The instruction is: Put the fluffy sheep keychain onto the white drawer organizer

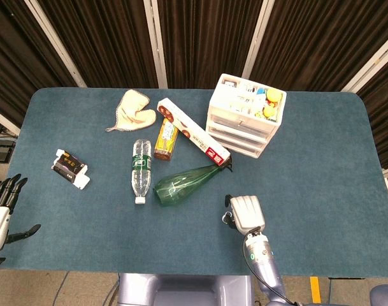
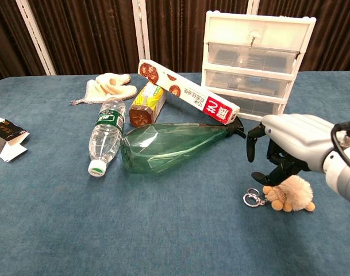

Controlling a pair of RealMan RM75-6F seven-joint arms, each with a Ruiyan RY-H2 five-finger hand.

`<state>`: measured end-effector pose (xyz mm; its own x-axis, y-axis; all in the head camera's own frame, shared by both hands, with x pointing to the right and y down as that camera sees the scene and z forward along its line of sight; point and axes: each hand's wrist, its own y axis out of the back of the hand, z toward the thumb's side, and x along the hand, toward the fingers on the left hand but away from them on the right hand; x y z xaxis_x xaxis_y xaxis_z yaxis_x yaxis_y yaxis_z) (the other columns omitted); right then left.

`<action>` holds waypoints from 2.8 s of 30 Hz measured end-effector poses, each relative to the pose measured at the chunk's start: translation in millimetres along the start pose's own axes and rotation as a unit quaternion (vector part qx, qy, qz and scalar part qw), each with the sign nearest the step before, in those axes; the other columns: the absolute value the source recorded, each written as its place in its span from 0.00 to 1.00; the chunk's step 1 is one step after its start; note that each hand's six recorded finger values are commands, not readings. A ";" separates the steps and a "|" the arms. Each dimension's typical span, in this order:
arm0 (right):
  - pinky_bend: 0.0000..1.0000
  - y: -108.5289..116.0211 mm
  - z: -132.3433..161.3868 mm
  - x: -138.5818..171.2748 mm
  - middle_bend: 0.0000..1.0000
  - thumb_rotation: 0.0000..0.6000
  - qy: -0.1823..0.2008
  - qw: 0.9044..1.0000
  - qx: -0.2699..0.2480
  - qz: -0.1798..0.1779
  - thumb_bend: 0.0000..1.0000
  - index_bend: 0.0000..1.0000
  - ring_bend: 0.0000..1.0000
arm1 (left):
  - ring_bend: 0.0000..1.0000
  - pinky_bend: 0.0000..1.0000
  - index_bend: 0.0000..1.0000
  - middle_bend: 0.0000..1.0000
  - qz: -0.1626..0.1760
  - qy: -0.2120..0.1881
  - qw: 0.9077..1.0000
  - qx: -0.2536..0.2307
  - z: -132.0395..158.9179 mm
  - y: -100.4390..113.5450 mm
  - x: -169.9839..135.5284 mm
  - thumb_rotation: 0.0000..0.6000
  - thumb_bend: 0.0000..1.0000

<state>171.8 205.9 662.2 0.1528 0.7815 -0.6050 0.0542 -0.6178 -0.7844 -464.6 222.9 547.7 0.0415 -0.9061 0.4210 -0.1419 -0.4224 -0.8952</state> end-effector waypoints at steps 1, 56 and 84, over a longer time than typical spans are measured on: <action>0.90 -3.9 -1.8 -1.0 1.00 1.00 -0.006 1.000 0.001 0.004 0.31 0.47 1.00 | 0.00 0.00 0.00 0.00 0.000 0.000 1.000 0.000 -0.2 -0.2 -0.1 1.00 0.08; 0.90 -53.2 10.5 -15.5 1.00 1.00 -0.045 0.998 -0.018 0.043 0.24 0.49 1.00 | 0.00 0.00 0.00 0.00 0.000 0.006 1.000 -0.011 -2.2 2.3 -0.5 1.00 0.08; 0.90 -52.7 -1.1 -18.9 1.00 1.00 -0.062 0.997 -0.013 0.044 0.24 0.50 1.00 | 0.00 0.00 0.00 0.00 -0.004 0.009 1.000 -0.013 -2.6 1.7 -1.2 1.00 0.08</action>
<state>167.1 223.6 715.1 0.0341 0.7275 -0.6852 0.0713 -0.6856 -0.7244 -467.5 223.3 546.0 0.0251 -0.9023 0.4303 -0.1681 -0.4281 -0.8879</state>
